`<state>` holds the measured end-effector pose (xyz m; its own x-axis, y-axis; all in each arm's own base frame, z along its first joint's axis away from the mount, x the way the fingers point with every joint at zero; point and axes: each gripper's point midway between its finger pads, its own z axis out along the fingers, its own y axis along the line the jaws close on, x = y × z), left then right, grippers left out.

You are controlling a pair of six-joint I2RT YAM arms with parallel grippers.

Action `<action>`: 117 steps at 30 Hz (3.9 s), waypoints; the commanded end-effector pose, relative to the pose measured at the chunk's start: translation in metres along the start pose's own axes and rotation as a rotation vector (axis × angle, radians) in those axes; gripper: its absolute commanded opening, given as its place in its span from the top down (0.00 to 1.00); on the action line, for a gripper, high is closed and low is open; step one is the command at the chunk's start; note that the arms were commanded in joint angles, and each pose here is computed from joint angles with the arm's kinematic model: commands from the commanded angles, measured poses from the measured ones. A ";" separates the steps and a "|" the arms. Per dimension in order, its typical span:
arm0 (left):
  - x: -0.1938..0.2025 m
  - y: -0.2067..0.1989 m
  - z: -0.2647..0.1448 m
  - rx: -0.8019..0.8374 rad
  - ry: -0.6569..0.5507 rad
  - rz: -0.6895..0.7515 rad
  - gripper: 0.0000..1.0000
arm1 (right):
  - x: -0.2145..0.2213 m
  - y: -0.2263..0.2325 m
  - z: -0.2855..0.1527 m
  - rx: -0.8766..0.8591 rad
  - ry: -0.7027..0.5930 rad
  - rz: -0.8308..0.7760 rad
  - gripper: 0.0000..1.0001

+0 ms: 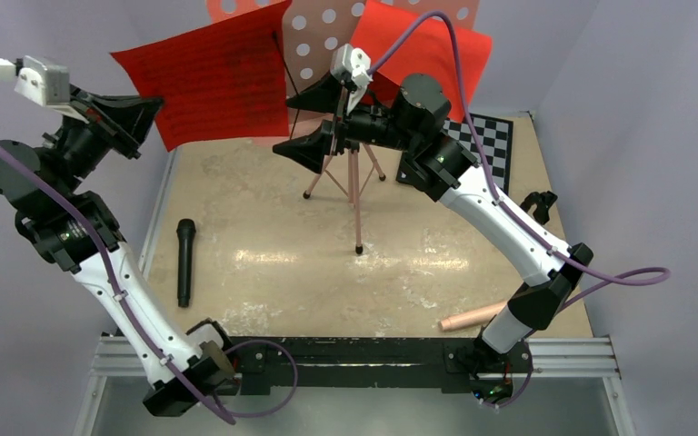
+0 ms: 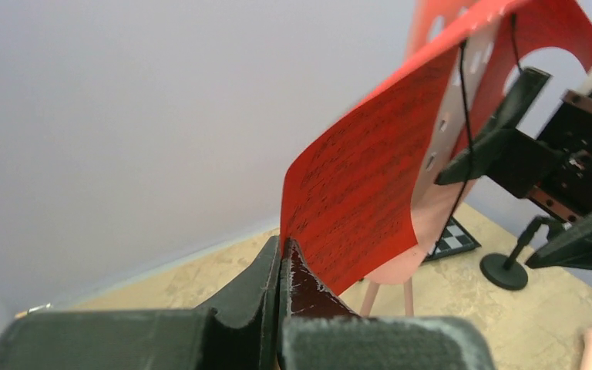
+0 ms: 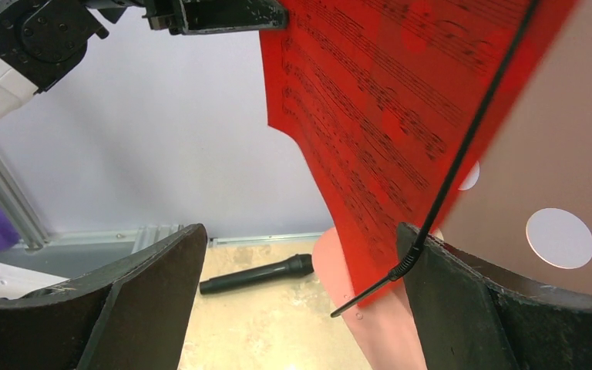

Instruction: Pack up the instrument practice props

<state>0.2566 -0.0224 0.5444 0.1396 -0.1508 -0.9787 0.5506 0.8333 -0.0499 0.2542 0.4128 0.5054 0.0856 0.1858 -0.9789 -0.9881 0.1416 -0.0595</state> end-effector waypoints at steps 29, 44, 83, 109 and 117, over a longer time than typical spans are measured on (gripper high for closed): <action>0.192 0.082 -0.090 -0.381 0.424 -0.490 1.00 | -0.023 0.017 -0.077 0.167 0.028 -0.158 0.01; 0.306 0.041 -0.093 -0.191 0.830 -0.987 1.00 | -0.015 0.040 -0.120 0.188 0.097 -0.192 0.01; 0.445 0.059 -0.152 -0.421 1.422 -0.959 1.00 | 0.003 0.046 -0.131 0.183 0.152 -0.188 0.01; 0.491 0.130 -0.219 -0.689 1.669 -0.532 0.93 | 0.003 0.039 -0.118 0.166 0.167 -0.173 0.01; 0.494 0.134 -0.217 -0.679 1.671 -0.525 0.93 | 0.005 0.035 -0.113 0.168 0.174 -0.170 0.01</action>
<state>0.2117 0.1211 0.0120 -0.9802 -0.1931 0.0429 -0.1952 0.9793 -0.0530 0.2084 0.3125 0.4511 0.1606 -0.0635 -0.9850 -0.9362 0.3063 -0.1724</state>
